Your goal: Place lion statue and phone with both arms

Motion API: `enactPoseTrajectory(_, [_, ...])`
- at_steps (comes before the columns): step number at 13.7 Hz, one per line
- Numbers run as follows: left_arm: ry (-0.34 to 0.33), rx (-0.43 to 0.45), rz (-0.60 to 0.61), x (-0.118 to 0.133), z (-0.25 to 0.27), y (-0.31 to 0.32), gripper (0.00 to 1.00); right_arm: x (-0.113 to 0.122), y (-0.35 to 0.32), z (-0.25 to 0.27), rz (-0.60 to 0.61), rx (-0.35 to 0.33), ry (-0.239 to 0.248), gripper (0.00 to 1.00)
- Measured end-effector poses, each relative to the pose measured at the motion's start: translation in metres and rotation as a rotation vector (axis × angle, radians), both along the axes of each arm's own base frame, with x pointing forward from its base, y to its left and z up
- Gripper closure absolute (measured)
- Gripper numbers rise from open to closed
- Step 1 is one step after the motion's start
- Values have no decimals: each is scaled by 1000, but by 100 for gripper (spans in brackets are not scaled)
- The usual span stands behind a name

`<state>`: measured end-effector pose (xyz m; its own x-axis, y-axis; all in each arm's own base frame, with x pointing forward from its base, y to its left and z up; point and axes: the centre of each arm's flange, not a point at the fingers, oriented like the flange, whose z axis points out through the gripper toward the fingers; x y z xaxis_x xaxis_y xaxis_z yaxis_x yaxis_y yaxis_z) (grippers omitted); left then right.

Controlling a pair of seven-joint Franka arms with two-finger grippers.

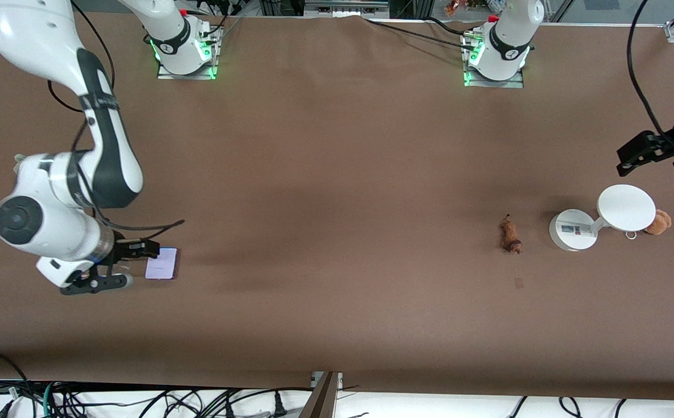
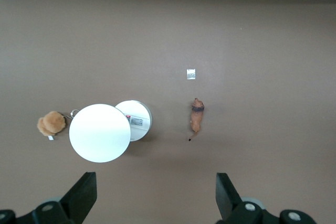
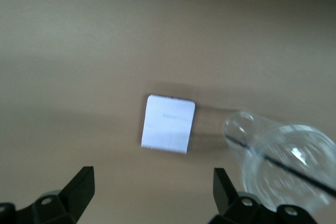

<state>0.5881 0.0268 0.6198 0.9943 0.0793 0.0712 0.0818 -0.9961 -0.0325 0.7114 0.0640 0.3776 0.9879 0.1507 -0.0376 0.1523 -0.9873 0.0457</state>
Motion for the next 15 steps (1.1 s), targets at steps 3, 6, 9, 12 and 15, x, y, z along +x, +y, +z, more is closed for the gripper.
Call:
enactPoseTrajectory(3, [7,-19,9,3,-5,11,0,-23,5,73,5,10,27,0])
enactPoseTrajectory(6, [29,-26,-1,4,-15,5,0,-51,11,131,18,16,44,0])
enactPoseTrajectory(9, [45,-26,-1,3,-30,0,0,-77,7,178,21,-5,46,0])
enactPoseTrajectory(12, [46,-25,5,2,-34,-3,0,-103,-5,226,9,-9,5,0])
enactPoseTrajectory(15, [43,-25,3,1,-34,-5,0,-122,-10,243,5,-8,14,0])
